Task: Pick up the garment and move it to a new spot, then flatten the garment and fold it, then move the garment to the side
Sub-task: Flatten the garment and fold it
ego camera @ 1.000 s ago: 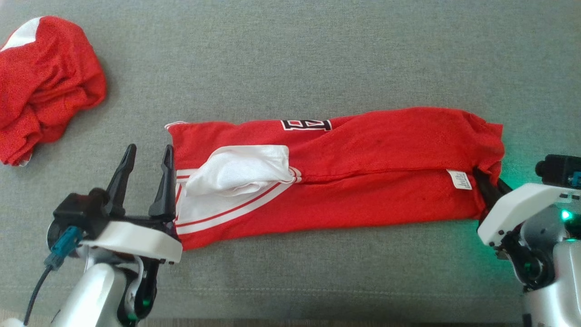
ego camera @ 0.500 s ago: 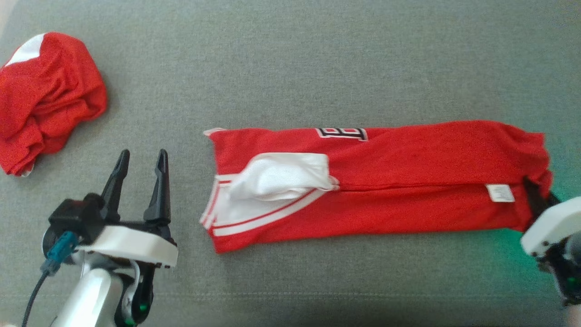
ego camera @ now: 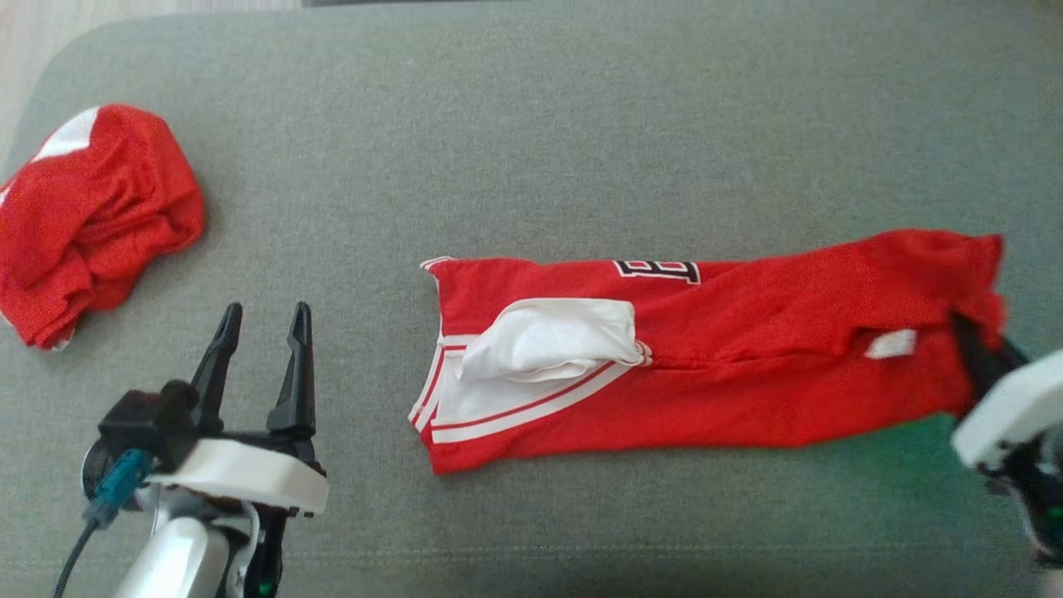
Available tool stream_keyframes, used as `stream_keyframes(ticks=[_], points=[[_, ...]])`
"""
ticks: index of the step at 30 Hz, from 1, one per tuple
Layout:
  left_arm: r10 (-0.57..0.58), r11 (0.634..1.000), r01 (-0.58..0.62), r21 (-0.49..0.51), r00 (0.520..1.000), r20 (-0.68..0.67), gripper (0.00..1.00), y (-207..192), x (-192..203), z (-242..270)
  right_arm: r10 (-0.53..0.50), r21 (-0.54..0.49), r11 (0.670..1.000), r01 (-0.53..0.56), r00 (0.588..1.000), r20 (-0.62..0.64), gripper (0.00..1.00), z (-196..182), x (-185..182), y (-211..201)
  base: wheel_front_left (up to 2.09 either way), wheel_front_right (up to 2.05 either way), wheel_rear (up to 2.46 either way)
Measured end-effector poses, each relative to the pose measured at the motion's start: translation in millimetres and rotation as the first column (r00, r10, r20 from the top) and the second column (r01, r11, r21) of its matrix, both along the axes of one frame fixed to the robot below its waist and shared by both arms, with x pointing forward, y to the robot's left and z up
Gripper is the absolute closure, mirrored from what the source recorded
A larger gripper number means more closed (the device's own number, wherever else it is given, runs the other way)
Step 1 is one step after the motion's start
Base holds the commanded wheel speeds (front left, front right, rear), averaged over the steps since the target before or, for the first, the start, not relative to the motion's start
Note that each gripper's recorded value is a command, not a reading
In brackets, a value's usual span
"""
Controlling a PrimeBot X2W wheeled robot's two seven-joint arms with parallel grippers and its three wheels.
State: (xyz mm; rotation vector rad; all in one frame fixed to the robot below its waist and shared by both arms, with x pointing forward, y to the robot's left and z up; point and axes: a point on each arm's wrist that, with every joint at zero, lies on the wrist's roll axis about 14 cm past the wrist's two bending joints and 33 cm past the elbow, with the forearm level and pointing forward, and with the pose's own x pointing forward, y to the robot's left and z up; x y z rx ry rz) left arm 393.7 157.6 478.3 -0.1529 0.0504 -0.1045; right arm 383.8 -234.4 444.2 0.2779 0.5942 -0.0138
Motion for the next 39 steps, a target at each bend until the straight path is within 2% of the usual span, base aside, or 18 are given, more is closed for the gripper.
stream_keyframes(ticks=[4,8,14,18,21,22,26,31,32,33,34,36,39], points=[[-0.005,1.0,0.005,0.007,1.0,0.019,0.0,-0.7,-5.6,7.4,0.125,0.04,0.991,-0.127,0.991,0.051,1.0,24.4,3.0,46.4,0.0,0.0,0.0],[0.006,1.0,-0.006,0.011,0.999,0.039,0.0,2.5,-9.8,16.6,0.27,0.104,0.954,-0.282,0.956,0.112,1.0,43.3,4.0,105.5,0.0,0.0,0.0],[0.035,0.999,-0.035,0.019,0.999,0.027,0.0,12.6,-23.7,16.9,0.429,0.237,0.861,-0.45,0.893,0.138,1.0,35.9,-1.4,183.2,0.0,0.0,0.0],[0.058,0.998,-0.059,0.023,0.998,0.026,0.0,20.0,-31.4,17.2,0.521,0.351,0.773,-0.528,0.845,0.124,1.0,17.4,-16.2,234.3,0.0,0.0,0.0],[0.076,0.997,-0.076,0.024,0.997,0.021,0.0,25.3,-36.5,15.9,0.559,0.397,0.727,-0.56,0.819,0.132,1.0,9.0,-22.0,261.8,0.0,0.0,0.0],[0.076,0.997,-0.076,0.024,0.997,0.021,0.0,25.3,-36.5,15.9,0.559,0.397,0.727,-0.56,0.819,0.132,1.0,9.0,-22.0,261.8,0.0,0.0,0.0],[0.09,0.996,-0.09,0.024,0.996,0.009,0.0,29.8,-39.5,12.6,0.571,0.43,0.693,-0.578,0.805,0.162,1.0,5.5,-15.9,285.4,0.0,0.0,0.0],[0.103,0.994,-0.103,0.026,0.995,0.004,0.0,32.8,-34.2,10.3,0.59,0.437,0.673,-0.597,0.79,0.169,1.0,-1.9,-8.9,303.3,0.0,0.0,0.0],[0.099,0.995,-0.1,0.025,0.995,0.004,0.0,32.3,-33.2,10.0,0.595,0.439,0.67,-0.599,0.787,0.164,0.89,-4.4,-9.2,305.7,0.0,0.0,0.0],[0.096,0.995,-0.096,0.024,0.995,0.002,0.0,31.8,-32.6,9.1,0.602,0.439,0.667,-0.602,0.783,0.16,0.23,-6.6,-9.9,308.0,0.0,0.0,0.0],[0.096,0.995,-0.096,0.024,0.995,-0.002,0.0,31.4,-32.3,7.9,0.609,0.437,0.662,-0.609,0.777,0.161,0.0,-7.4,-10.8,310.4,0.0,0.0,0.0],[0.093,0.995,-0.093,0.023,0.996,-0.005,0.0,30.2,-31.2,6.1,0.621,0.418,0.654,-0.631,0.763,0.181,0.0,-5.2,-10.9,315.2,0.0,0.0,0.0],[0.091,0.996,-0.091,0.024,0.996,-0.014,0.0,29.9,-29.1,2.8,0.61,0.376,0.661,-0.649,0.757,0.233,0.0,4.3,-0.9,315.5,0.0,0.0,0.0]])
